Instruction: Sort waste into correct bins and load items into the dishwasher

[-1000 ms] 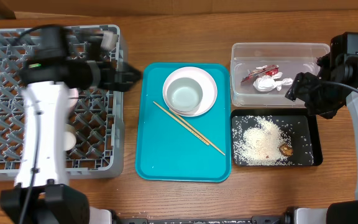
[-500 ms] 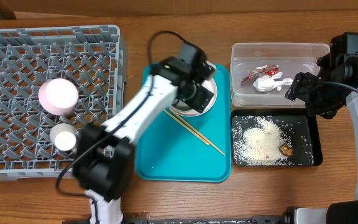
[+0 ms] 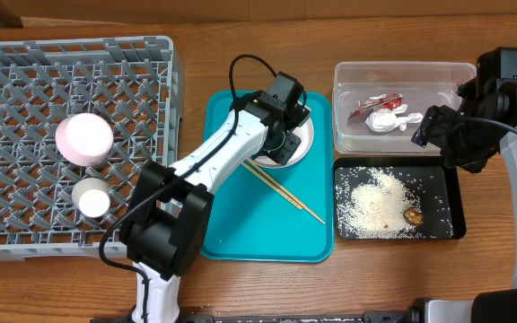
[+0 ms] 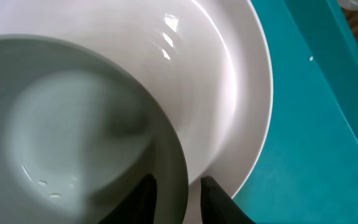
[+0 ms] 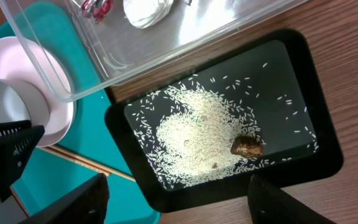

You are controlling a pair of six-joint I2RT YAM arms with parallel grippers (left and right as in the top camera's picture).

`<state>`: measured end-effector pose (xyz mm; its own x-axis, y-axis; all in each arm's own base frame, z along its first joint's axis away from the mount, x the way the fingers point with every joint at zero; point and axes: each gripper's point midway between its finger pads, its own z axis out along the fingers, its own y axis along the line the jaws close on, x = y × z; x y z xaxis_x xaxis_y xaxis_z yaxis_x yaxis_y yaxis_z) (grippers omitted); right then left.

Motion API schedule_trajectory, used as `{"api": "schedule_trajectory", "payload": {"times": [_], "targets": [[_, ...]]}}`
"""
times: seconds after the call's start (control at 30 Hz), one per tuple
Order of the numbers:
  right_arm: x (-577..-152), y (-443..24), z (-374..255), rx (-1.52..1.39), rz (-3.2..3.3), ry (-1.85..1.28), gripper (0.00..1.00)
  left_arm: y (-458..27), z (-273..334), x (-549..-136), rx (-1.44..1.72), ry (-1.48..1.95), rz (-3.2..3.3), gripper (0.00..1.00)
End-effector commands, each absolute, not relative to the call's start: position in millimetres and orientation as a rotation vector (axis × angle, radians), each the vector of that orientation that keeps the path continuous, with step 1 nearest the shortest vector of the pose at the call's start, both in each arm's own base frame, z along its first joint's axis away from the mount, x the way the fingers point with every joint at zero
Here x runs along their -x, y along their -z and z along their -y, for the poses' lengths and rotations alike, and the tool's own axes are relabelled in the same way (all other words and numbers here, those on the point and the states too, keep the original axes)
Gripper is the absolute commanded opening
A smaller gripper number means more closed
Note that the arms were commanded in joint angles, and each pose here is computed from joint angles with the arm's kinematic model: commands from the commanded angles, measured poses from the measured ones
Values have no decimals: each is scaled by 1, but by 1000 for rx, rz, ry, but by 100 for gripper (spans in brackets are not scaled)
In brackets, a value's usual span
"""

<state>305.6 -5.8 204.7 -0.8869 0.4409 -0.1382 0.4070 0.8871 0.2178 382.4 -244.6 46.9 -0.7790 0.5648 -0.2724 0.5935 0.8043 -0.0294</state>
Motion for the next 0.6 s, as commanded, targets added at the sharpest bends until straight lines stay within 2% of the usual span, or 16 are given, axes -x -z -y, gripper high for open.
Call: {"api": "schedule_trajectory", "payload": {"times": [0.0,0.17,0.4,0.57], "targets": [[-306,-210,7,-638,-2855,-261,73,-47,245,-380,-884,178,-2752,27],[-306,-210,7,-638,-2856,-261,73,-44,244,-377,-886,175,-2763,23],[-305,-210,7,-640,-2861,-260,73,-44,243,-377,-886,172,-2763,4],[-305,-210,7,-640,-2860,-260,73,-68,244,-386,-837,186,-2729,4]]}}
